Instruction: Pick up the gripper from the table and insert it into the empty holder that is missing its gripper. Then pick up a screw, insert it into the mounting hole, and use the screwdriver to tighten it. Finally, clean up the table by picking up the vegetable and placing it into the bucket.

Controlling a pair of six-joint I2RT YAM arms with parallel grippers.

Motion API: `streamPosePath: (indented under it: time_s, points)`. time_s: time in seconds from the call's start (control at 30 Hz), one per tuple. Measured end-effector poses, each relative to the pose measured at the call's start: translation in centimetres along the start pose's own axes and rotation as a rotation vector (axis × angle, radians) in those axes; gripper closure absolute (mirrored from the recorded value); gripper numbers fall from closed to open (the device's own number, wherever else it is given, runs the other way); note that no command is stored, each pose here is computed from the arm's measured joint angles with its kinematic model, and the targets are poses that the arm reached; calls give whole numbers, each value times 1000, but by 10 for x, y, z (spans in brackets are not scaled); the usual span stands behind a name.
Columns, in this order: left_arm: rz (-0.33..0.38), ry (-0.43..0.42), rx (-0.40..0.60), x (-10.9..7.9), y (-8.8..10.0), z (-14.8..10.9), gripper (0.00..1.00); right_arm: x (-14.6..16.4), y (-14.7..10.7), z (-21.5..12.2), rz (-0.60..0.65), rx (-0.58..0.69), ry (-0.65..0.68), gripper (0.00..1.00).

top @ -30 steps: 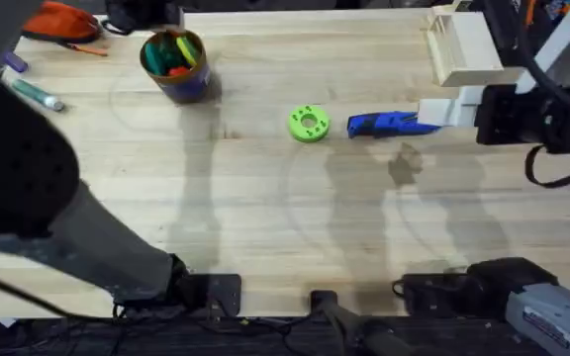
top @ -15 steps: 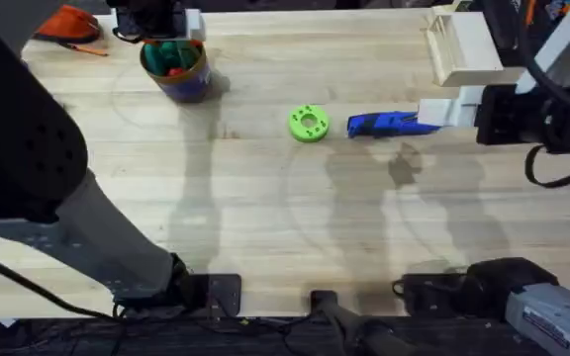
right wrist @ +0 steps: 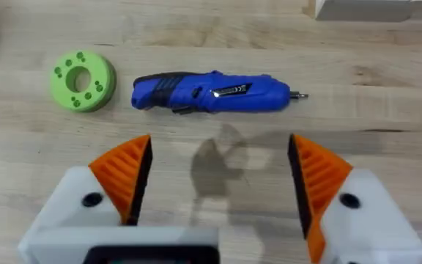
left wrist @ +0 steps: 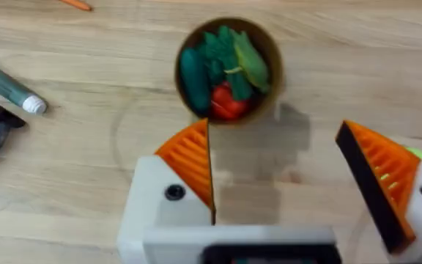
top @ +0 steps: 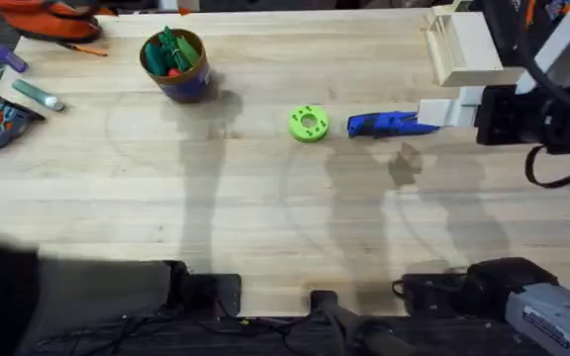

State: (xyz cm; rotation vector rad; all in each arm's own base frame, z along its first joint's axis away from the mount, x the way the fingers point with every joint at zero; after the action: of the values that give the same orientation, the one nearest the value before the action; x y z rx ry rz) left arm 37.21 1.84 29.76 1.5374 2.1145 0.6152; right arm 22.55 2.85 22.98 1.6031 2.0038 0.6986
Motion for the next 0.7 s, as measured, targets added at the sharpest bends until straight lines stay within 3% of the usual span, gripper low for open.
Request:
streamPosePath:
  time_s: [0.13, 0.27, 0.43, 0.7]
  points:
    - [29, -72, -68, -21, -13, -51, 13, 0, -1, 0, 0, 3, 0, 8]
    - [69, -120, -74, -37, -46, -73, 14, 0, -3, -6, 0, -2, 0, 8]
    - [99, -141, 3, -42, -105, -71, 14, 2, -13, -18, 0, 4, 0, 9]
    - [69, -133, 96, -24, -181, -52, 14, 3, -27, -21, 2, 65, 6, 9]
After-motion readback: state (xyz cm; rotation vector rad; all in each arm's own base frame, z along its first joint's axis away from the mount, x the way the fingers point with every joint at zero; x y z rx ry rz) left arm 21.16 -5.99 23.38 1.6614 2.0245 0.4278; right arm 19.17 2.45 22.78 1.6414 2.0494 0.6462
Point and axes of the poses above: each hand's point on the last joint's axis, 136 mm out from that joint toward the fingers, its own z axis out along the fingers, its own x axis along the line the jaws close on, y = z × x, the point moved 5 cm from there along -z, back along the fingers, and after that the axes turned 12 degrees about -z, right-handed, at the moved point
